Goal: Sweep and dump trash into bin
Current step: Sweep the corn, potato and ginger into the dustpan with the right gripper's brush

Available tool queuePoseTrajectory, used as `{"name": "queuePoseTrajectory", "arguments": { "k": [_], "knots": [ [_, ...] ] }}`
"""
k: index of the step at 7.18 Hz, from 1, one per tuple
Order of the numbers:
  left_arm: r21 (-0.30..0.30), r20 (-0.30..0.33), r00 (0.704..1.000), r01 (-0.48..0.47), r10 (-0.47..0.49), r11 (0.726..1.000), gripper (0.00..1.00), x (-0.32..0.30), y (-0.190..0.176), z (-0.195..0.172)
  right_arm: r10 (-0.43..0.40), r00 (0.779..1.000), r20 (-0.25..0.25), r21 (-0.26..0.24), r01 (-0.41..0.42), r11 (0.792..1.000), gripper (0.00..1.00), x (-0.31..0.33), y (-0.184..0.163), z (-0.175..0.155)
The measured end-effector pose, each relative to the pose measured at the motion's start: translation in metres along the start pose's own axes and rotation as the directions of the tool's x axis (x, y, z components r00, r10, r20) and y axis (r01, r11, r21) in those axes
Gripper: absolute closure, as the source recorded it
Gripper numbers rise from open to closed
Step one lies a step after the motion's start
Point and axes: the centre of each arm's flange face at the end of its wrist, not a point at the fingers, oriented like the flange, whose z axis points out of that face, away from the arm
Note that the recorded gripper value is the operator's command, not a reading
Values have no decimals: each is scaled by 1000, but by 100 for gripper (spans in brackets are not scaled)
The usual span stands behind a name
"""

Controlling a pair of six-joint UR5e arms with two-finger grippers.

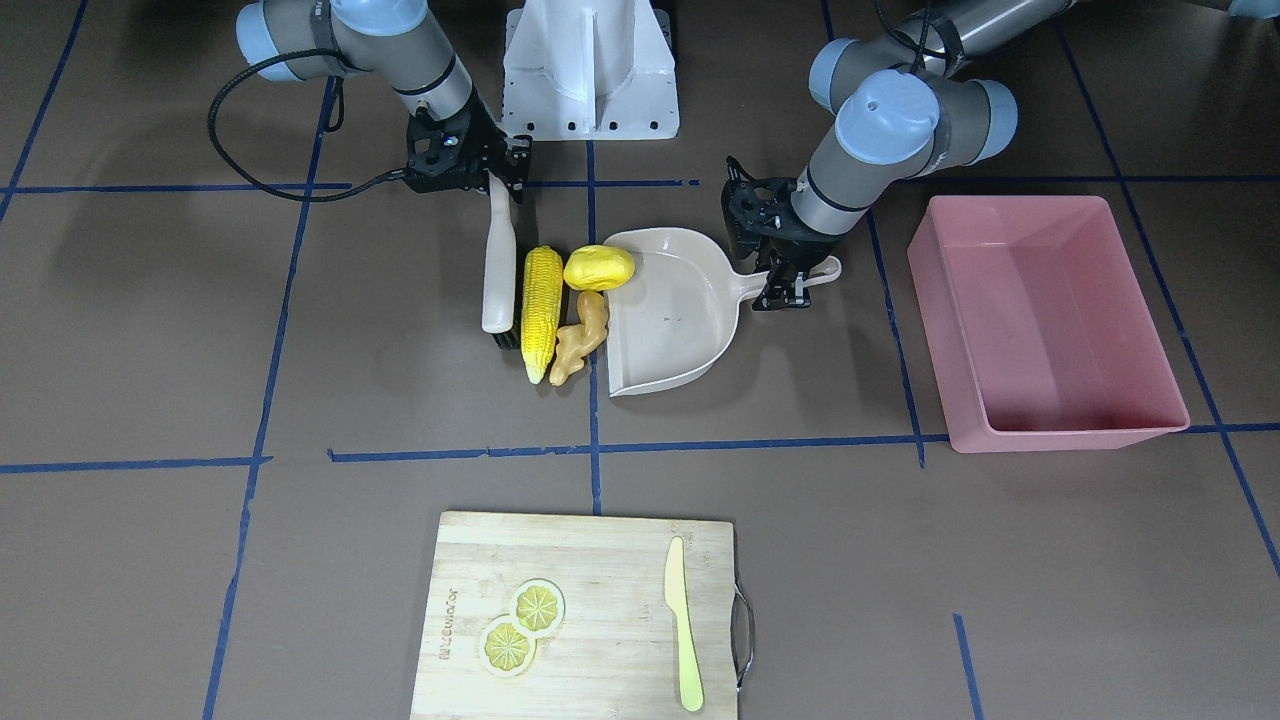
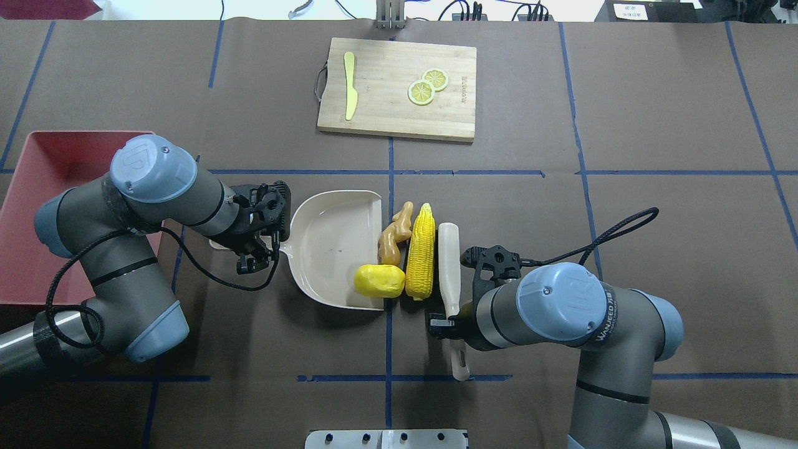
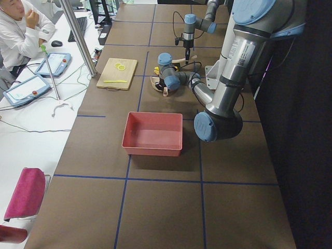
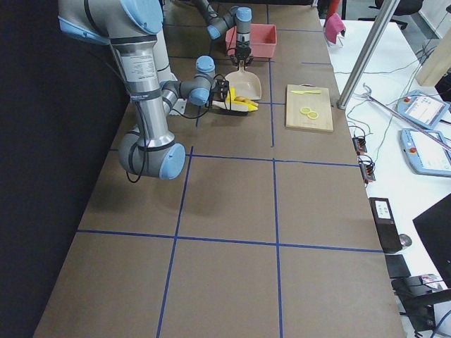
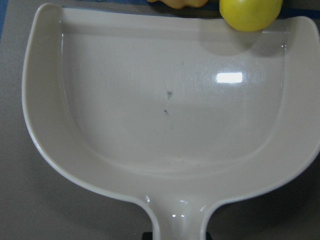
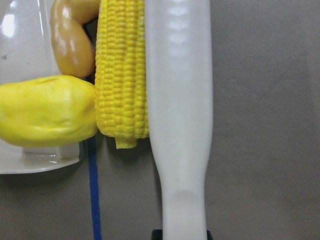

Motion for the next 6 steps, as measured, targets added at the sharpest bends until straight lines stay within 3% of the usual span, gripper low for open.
{"name": "queuePoseTrajectory", "arguments": {
  "k": [6],
  "knots": [
    [0, 0, 1000, 0, 0, 1000, 94, 0, 0, 0, 6, 999, 38, -4, -6, 1000, 100, -62, -5, 16]
  ]
}}
